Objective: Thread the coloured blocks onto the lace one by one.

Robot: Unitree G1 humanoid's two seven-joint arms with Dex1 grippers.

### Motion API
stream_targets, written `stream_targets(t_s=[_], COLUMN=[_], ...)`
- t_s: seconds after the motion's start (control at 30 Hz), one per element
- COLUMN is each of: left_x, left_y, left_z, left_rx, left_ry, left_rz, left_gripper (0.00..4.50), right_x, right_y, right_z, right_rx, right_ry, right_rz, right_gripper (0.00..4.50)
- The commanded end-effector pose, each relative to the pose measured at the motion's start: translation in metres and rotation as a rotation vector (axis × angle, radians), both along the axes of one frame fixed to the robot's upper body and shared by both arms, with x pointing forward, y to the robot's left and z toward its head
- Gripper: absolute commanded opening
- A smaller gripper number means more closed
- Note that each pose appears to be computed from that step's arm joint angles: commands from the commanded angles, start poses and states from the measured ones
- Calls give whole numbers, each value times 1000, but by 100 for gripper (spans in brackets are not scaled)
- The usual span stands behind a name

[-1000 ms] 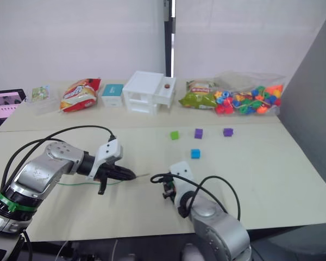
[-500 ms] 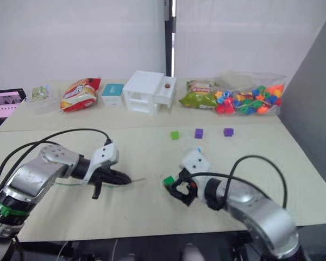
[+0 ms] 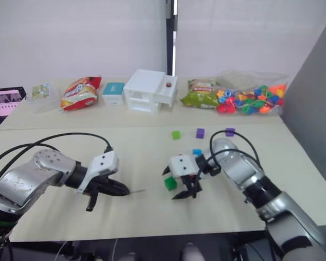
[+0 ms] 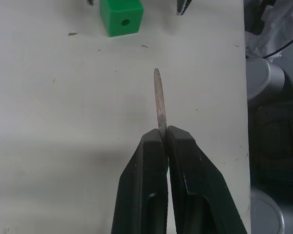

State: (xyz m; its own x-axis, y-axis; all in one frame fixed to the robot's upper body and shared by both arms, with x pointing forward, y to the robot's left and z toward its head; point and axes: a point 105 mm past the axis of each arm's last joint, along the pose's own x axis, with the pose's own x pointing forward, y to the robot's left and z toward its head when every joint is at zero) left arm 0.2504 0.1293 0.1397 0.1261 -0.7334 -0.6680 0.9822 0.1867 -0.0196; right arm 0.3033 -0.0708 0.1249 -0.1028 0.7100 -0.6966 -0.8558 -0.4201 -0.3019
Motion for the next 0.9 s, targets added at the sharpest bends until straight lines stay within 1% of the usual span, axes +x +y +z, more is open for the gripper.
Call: stream_targets(t_s=[0.03,0.07,0.13,0.2,0.23,0.3,0.37,0.4,0.53,0.63,0.73,0.83,0.9], left_x=[-6,-7,-9,-9,-9,-8,-7,-6,-2,2,7,13,16], left_y=[-3,-3,-4,-3,-3,-3,-4,-4,-9,-13,-14,-15,-15], left_z=[5,4,4,4,4,4,5,5,5,4,3,2,-1], left_rx=[3,3,3,3,3,3,2,0,-11,-12,-9,-6,8], left_ry=[-30,-29,-28,-29,-30,-32,-35,-36,-51,-60,-62,-66,-78], left_rz=[-1,2,6,10,12,15,16,16,8,11,16,24,9], left_gripper=[0,0,0,0,0,0,0,0,0,0,0,0,0], right_x=[8,10,13,14,15,16,17,18,22,18,10,0,-8], right_y=[-1,-1,0,1,1,3,3,3,0,-2,-4,-1,1], right_z=[4,3,1,-1,-1,-1,-3,-4,-2,1,2,3,-2], right_rx=[-14,-18,-16,-12,-6,11,26,32,97,152,171,187,184], right_ry=[-26,-20,-9,-2,0,7,9,9,0,25,67,100,109], right_rz=[49,54,62,65,64,54,38,29,-68,-161,-252,-302,-318], right_gripper=[441,441,389,329,285,237,152,120,119,119,119,119,119])
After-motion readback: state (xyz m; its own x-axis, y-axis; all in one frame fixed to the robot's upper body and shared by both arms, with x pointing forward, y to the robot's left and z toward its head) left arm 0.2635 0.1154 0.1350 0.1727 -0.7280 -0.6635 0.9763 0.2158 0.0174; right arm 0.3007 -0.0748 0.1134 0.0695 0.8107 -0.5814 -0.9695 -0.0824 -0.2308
